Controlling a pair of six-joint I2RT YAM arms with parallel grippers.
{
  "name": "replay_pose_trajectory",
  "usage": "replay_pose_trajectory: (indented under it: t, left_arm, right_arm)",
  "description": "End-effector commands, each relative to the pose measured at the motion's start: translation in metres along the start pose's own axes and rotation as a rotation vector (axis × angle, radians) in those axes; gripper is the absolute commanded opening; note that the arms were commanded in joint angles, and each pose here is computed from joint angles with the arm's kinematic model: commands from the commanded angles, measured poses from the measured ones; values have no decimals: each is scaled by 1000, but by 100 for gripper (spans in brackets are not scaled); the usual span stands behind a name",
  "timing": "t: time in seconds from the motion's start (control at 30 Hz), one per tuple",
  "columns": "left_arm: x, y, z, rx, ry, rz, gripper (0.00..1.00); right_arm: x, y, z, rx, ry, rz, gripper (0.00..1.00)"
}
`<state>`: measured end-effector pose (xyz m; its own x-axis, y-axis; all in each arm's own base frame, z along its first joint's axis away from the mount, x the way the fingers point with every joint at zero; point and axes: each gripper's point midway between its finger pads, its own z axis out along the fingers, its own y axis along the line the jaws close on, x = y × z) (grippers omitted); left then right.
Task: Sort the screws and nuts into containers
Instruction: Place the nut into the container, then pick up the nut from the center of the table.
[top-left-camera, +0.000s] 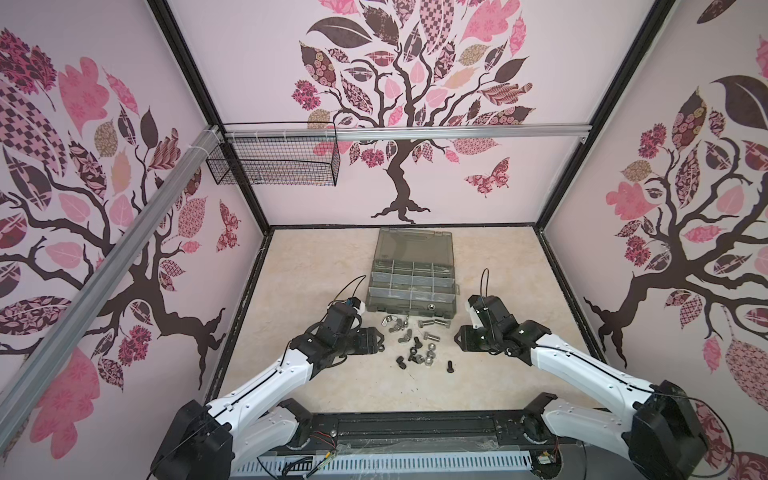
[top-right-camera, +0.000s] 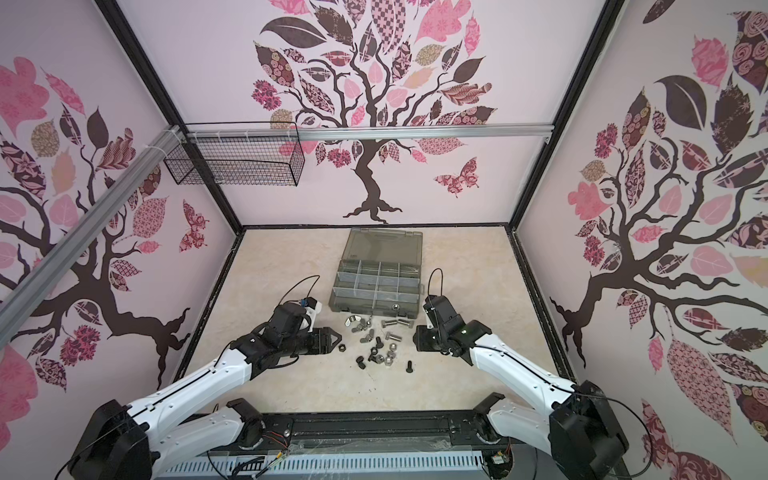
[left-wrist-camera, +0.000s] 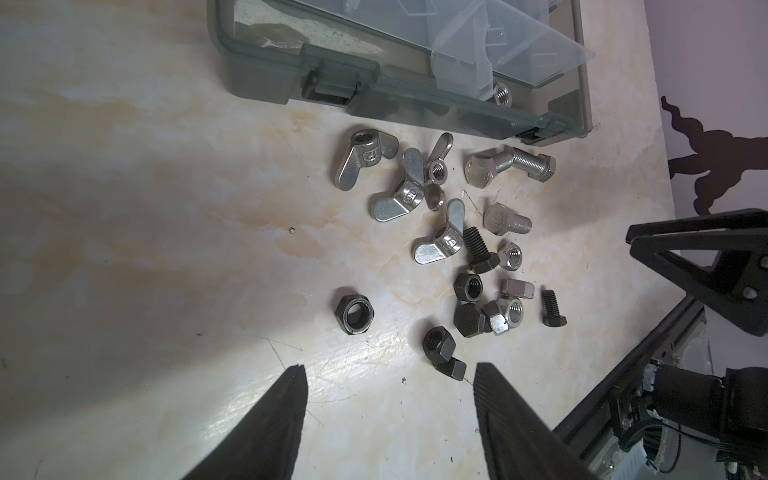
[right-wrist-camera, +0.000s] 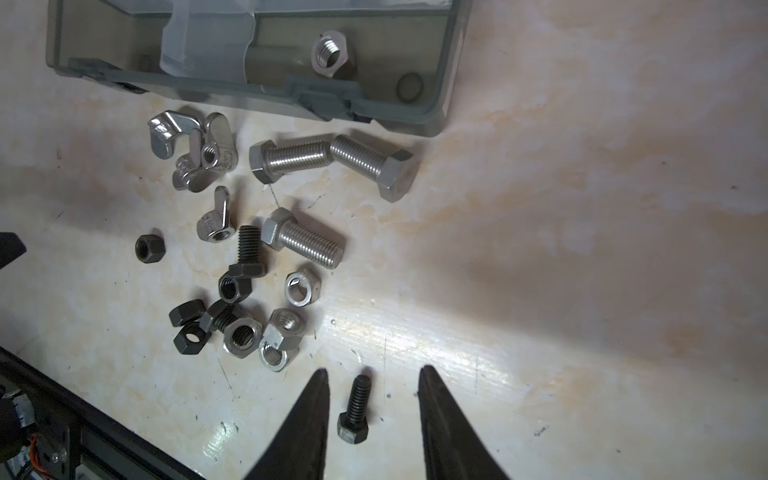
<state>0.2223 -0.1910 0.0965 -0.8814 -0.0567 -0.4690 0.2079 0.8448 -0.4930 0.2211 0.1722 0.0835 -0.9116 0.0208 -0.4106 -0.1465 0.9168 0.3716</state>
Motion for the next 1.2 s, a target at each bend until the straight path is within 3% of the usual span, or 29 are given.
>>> replay_pose_trajectory:
  t: [0.0,0.43,1.17]
  left_arm:
    - [-7,-3,-9,4,-43,-2,68]
    - [10,10,-8,-17,-23,-38,68]
    - [12,14,-25,-19,-85,-67,68]
  right_arm:
    - [-2,16,-5,-15,-9,-27,39]
    - [6,47,18,1,59,-129,39]
    - [8,52,31,33,105,-227,37]
